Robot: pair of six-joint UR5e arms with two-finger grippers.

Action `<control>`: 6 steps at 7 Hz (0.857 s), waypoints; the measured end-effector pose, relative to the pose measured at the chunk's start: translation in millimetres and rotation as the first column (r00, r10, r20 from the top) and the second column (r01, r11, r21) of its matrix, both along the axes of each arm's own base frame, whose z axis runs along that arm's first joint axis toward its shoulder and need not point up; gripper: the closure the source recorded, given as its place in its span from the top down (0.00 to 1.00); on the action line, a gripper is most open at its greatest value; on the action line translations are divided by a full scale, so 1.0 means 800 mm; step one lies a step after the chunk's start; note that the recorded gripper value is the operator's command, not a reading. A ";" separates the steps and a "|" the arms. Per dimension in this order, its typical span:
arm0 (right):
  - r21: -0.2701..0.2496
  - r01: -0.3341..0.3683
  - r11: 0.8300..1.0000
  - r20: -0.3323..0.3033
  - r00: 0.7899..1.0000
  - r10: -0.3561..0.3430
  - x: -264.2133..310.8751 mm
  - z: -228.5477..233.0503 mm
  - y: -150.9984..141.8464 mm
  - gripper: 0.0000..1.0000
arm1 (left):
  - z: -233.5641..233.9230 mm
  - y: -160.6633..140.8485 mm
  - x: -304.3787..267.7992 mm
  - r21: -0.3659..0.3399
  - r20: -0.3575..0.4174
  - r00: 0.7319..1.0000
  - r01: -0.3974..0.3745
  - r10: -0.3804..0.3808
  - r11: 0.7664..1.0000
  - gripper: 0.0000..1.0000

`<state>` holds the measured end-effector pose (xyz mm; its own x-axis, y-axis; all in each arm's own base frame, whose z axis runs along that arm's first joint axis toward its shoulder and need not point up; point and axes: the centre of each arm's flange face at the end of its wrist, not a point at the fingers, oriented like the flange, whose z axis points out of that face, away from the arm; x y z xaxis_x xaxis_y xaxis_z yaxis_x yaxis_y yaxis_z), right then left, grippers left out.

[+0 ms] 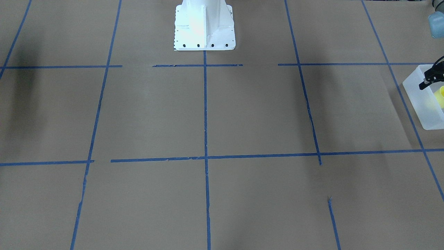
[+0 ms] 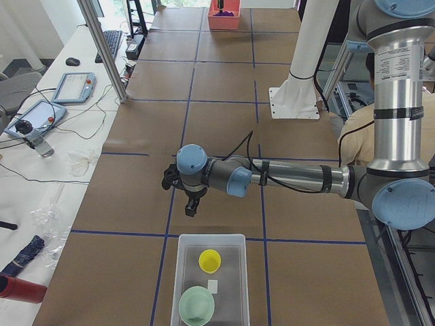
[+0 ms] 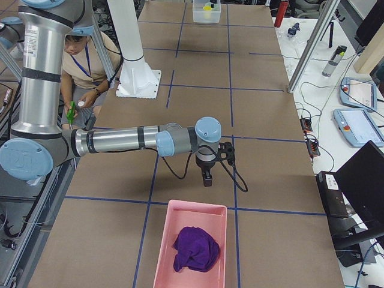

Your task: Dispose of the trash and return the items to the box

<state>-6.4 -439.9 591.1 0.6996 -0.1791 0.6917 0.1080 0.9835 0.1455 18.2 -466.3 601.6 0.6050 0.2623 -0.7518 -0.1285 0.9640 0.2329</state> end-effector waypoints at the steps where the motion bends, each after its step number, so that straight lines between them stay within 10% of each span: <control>1: 0.001 -0.005 1.000 -0.002 1.000 0.005 0.003 0.000 -0.001 1.00 | 0.000 0.000 -0.001 -0.002 0.000 1.000 0.002 -0.002 1.000 1.00; 6: 0.013 -0.006 1.000 0.004 1.000 0.006 0.003 -0.008 -0.006 1.00 | -0.007 -0.010 -0.103 -0.126 0.127 0.978 0.179 -0.163 0.976 1.00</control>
